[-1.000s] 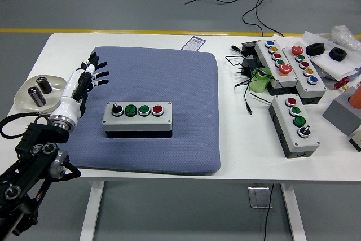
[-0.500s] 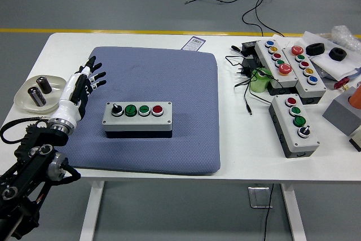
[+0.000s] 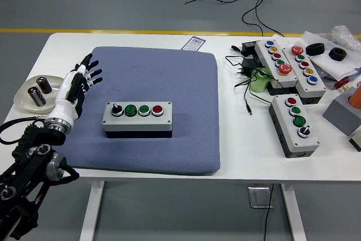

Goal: Pick up the button,place it on the desk,press the button,press the button

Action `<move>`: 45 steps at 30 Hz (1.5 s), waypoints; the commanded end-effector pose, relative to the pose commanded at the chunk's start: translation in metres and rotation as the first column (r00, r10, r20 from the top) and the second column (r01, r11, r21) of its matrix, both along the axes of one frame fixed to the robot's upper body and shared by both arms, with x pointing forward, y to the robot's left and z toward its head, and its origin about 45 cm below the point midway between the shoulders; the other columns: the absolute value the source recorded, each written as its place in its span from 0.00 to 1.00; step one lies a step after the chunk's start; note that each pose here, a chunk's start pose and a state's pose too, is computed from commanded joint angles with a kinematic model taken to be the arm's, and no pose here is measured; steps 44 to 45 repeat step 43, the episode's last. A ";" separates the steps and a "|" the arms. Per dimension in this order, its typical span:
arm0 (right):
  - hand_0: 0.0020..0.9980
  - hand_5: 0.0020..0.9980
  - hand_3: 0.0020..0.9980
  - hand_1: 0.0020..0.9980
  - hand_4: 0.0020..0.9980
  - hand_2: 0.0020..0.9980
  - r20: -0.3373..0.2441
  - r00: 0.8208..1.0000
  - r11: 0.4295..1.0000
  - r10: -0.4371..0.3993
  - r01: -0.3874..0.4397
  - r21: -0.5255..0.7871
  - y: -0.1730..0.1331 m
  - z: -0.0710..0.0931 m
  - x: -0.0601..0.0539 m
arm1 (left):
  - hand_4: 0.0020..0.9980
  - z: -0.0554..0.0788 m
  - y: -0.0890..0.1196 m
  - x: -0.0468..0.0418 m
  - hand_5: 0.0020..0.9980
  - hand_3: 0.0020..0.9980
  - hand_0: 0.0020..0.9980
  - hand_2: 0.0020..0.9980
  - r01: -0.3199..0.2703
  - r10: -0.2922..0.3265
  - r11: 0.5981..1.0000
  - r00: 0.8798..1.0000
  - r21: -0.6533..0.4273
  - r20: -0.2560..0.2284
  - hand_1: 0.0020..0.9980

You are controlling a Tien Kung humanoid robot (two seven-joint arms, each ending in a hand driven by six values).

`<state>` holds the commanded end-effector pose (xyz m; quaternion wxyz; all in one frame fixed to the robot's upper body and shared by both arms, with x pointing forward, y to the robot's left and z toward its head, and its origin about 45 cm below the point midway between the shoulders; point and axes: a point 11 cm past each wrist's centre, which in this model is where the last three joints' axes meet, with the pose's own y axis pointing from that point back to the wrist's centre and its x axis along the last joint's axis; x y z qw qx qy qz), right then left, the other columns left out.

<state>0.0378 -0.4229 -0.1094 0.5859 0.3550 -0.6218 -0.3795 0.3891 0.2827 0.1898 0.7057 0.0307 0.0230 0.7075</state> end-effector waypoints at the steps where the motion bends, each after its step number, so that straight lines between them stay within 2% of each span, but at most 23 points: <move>1: 0.53 0.15 0.63 0.66 0.32 0.71 0.000 1.000 1.000 -0.001 0.001 0.000 0.000 0.000 0.000 | 0.59 0.000 0.000 -0.0001 1.00 0.96 0.78 0.91 0.000 0.000 1.000 1.000 0.000 0.001 0.85; 25: 0.54 0.16 0.63 0.66 0.32 0.71 -0.002 1.000 1.000 0.002 -0.002 -0.004 -0.001 0.000 -0.002 | 0.60 -0.003 0.002 -0.0022 1.00 0.95 0.79 0.91 -0.011 0.011 1.000 1.000 0.003 -0.001 0.85; 45: 0.53 0.16 0.63 0.66 0.32 0.71 0.001 1.000 1.000 0.006 -0.006 -0.005 -0.001 0.000 0.001 | 0.59 -0.002 0.005 -0.0014 1.00 0.95 0.79 0.90 -0.024 0.024 1.000 1.000 0.002 0.001 0.85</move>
